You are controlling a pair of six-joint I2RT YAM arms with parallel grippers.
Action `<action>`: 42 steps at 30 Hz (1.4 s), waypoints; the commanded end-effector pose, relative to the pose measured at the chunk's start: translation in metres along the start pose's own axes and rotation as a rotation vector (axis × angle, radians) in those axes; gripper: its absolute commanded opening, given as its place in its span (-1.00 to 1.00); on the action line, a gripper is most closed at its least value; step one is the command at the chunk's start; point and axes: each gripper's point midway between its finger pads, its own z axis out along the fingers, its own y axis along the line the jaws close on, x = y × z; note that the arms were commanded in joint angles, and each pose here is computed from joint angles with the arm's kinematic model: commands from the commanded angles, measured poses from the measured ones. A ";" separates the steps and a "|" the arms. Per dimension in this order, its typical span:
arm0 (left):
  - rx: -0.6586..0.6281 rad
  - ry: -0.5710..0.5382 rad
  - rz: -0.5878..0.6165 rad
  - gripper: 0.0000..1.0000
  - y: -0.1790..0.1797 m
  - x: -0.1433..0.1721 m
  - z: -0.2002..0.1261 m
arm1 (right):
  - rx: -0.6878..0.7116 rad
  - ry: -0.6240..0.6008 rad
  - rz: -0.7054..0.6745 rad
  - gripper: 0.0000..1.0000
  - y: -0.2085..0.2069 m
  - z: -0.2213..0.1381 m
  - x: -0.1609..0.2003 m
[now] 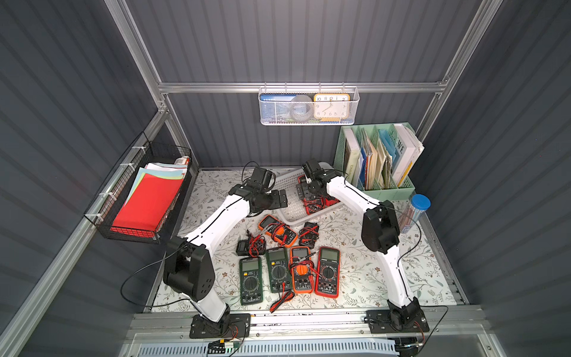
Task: Put the multimeter into the basket
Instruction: Place the multimeter in the basket.
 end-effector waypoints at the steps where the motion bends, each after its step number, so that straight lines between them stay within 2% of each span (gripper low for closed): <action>1: -0.023 0.032 0.000 0.98 0.007 0.007 0.007 | -0.034 -0.157 0.045 0.98 0.008 -0.021 -0.041; 5: -0.049 0.040 -0.012 0.98 0.011 0.007 0.017 | -0.007 -0.097 0.045 0.98 0.005 -0.010 -0.028; 14: -0.093 0.115 -0.006 0.98 0.020 0.014 0.059 | -0.029 0.084 0.056 0.98 0.008 -0.016 0.001; 21: -0.084 0.129 -0.013 0.99 0.019 0.015 0.074 | 0.159 0.239 -0.047 0.97 -0.018 0.017 0.029; 24: -0.081 0.128 -0.015 0.99 0.018 0.013 0.076 | 0.146 0.205 -0.018 0.98 -0.016 0.009 0.019; 28: -0.075 0.133 -0.018 0.98 0.017 0.014 0.078 | 0.066 0.044 0.041 0.98 -0.007 -0.017 -0.015; 33: -0.072 0.135 -0.018 0.99 0.017 0.015 0.078 | 0.034 -0.064 0.088 0.98 -0.006 -0.048 -0.047; 36: -0.068 0.136 -0.018 0.99 0.016 0.016 0.077 | 0.014 -0.100 0.109 0.98 -0.004 -0.054 -0.054; 42: -0.063 0.130 -0.018 0.98 0.015 0.014 0.078 | 0.004 -0.084 0.144 0.98 -0.004 -0.051 -0.043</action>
